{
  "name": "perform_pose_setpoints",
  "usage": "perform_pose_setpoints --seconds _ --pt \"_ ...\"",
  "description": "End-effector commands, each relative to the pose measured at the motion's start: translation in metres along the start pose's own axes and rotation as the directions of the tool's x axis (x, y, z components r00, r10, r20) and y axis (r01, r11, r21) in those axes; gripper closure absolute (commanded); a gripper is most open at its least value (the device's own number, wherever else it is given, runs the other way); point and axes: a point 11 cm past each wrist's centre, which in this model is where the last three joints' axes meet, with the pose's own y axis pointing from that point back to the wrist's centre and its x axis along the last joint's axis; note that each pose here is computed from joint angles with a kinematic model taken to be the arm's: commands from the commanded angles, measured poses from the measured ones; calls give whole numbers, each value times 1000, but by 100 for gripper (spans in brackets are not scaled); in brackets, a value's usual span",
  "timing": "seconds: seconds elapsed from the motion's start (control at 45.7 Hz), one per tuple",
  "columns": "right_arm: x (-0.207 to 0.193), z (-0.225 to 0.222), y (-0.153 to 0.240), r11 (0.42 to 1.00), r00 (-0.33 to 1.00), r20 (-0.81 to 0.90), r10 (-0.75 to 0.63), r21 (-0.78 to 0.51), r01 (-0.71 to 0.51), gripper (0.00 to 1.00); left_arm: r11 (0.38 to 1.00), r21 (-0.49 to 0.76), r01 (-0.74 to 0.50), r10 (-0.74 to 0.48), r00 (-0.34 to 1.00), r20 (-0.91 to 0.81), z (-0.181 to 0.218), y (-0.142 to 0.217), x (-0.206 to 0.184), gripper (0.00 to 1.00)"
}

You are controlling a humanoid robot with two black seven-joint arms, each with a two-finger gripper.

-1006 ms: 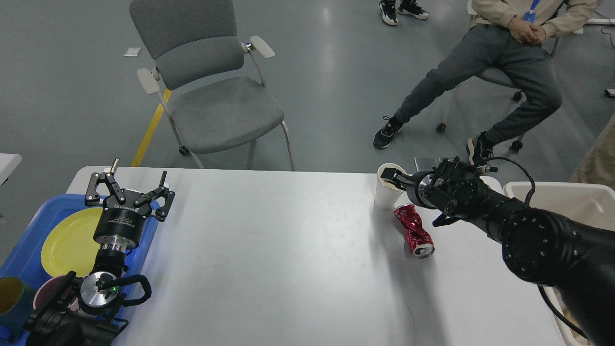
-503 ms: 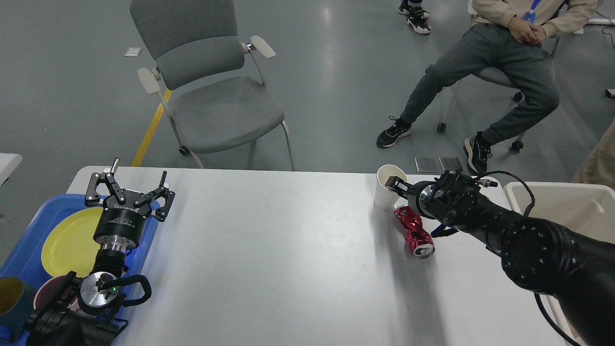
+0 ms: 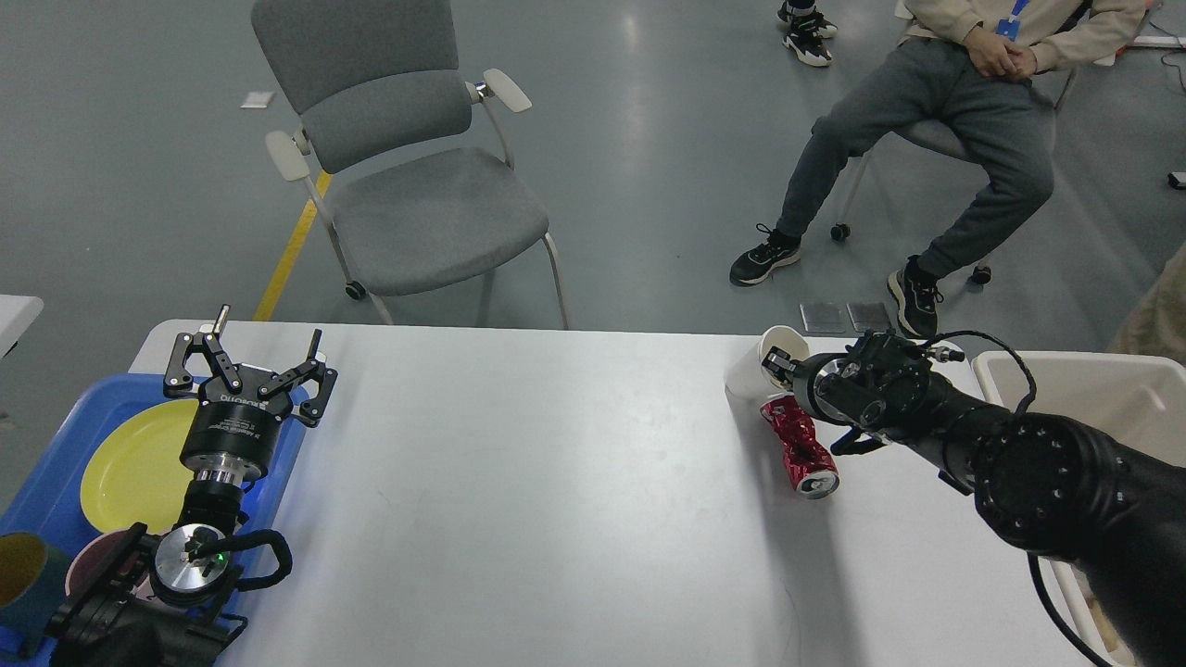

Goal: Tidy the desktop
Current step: 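Lift the paper cup and carry it into the white bin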

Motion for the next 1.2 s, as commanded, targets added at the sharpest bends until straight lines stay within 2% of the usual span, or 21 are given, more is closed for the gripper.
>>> perform_pose_setpoints --seconds 0.0,0.219,0.415,0.634,0.809,0.984,1.18 --pt "5 0 5 1000 998 55 -24 -9 24 100 1000 0 0 0 1000 0 0 0 0 4" --pt "22 -14 23 999 997 58 -45 6 45 100 1000 0 1 -1 1000 -1 0 0 0 4" --pt "44 -38 54 996 996 33 -86 38 85 100 1000 0 1 -1 1000 -1 0 0 0 4" --pt "48 -40 118 970 958 -161 -238 -81 228 100 1000 0 1 -1 1000 1 1 0 0 4" --pt "61 -32 178 948 915 -273 -299 -195 251 100 1000 0 1 -1 1000 -1 0 0 0 4" --pt "77 -22 240 917 897 -242 -369 -252 309 100 1000 2 1 -1 1000 0 0 0 0 4" --pt "69 2 262 897 894 -169 -416 -236 373 100 1000 2 0 0 1000 0 0 0 0 4"
